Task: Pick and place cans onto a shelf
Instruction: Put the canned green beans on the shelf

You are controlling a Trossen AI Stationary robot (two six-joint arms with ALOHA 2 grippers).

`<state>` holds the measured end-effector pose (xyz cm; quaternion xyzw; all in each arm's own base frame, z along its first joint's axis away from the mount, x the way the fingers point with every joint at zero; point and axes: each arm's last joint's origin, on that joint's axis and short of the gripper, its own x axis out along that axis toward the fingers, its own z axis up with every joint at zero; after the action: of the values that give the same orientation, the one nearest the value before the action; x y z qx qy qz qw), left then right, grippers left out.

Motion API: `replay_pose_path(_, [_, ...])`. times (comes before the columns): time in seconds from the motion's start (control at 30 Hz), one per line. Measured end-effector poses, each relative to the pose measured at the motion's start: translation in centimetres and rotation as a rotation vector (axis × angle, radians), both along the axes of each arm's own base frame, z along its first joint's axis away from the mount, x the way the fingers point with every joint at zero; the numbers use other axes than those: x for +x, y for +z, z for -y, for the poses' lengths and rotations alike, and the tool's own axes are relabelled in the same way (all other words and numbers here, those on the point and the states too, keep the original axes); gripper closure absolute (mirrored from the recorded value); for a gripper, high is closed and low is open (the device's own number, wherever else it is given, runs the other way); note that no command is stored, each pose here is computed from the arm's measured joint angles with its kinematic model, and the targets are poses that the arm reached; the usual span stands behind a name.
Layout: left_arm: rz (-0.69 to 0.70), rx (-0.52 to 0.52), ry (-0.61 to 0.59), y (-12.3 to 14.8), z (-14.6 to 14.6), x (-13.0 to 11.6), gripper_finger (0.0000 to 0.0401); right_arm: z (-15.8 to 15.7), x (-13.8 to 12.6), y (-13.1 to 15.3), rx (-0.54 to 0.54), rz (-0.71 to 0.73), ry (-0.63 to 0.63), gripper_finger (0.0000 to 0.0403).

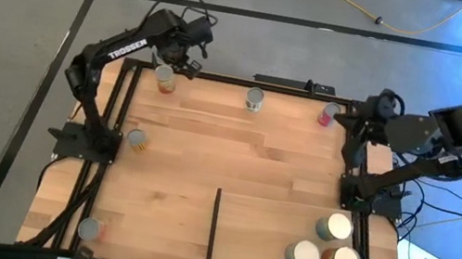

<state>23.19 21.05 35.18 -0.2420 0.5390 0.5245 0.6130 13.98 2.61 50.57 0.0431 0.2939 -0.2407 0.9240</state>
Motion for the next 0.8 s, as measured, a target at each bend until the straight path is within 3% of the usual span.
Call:
replay_pose_path(0.33, [0.070, -0.026, 0.022, -6.8, -4.1, -1.4, 0.0333, 1.5, 0.3, 0.0, 0.000, -0.001, -0.105, 0.0397])
replay_pose_path(0.8, [0.011, -0.098, 0.042, -11.4, -4.0, -2.9, 0.0333, 2.8, 0.3, 0.0, 0.001, -0.002, -0.193, 0.0397])
